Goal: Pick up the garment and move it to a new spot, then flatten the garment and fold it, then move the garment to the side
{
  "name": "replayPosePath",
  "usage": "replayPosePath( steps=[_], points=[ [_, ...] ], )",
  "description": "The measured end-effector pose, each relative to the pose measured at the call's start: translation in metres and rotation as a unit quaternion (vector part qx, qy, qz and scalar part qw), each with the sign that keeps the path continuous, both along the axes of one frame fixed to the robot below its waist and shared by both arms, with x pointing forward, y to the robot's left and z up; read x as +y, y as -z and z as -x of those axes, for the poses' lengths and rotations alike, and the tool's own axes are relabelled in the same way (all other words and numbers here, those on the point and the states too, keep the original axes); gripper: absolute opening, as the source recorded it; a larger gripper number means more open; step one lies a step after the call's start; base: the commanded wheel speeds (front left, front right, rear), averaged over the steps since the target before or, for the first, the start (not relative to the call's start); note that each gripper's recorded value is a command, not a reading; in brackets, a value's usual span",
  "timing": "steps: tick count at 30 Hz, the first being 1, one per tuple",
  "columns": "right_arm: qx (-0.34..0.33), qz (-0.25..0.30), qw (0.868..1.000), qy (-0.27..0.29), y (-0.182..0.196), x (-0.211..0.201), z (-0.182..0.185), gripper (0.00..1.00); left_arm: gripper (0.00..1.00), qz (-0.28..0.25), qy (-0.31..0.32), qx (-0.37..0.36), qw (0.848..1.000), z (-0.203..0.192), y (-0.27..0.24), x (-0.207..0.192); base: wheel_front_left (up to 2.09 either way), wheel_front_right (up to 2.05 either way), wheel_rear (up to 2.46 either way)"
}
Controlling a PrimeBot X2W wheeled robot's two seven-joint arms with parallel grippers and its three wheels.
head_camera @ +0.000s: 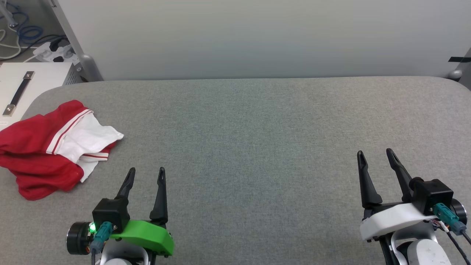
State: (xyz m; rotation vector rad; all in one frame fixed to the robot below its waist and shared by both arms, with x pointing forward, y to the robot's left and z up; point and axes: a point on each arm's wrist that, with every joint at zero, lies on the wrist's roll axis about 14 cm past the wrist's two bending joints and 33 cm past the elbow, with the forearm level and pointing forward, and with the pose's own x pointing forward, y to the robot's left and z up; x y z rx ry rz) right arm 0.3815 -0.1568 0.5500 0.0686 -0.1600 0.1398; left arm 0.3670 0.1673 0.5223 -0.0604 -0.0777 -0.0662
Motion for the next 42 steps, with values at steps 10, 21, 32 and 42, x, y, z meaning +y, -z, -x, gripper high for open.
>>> replayPosePath(
  steps=[10, 21, 32, 42],
  points=[
    [0.005, -0.002, 1.000, -0.005, 0.007, 0.003, -0.001, 1.00, 1.00, 0.005, 0.001, 0.007, 1.000, 0.002, 0.008, 0.000, 0.00, 0.00, 0.00],
    [-0.009, -0.020, 0.999, -0.049, 0.000, 0.033, -0.005, 1.00, 1.00, 0.010, -0.025, -0.004, 1.000, 0.013, 0.006, 0.018, 0.00, 0.00, 0.00],
    [-0.020, -0.023, 0.989, -0.148, -0.005, 0.103, -0.008, 1.00, 1.00, 0.010, -0.108, -0.019, 0.994, 0.046, 0.001, 0.070, 0.00, 0.00, 0.00],
    [-0.020, -0.032, 0.970, -0.238, -0.005, 0.166, -0.003, 1.00, 1.00, 0.012, -0.183, -0.026, 0.983, 0.090, 0.003, 0.112, 0.00, 0.00, 0.00]
  ],
)
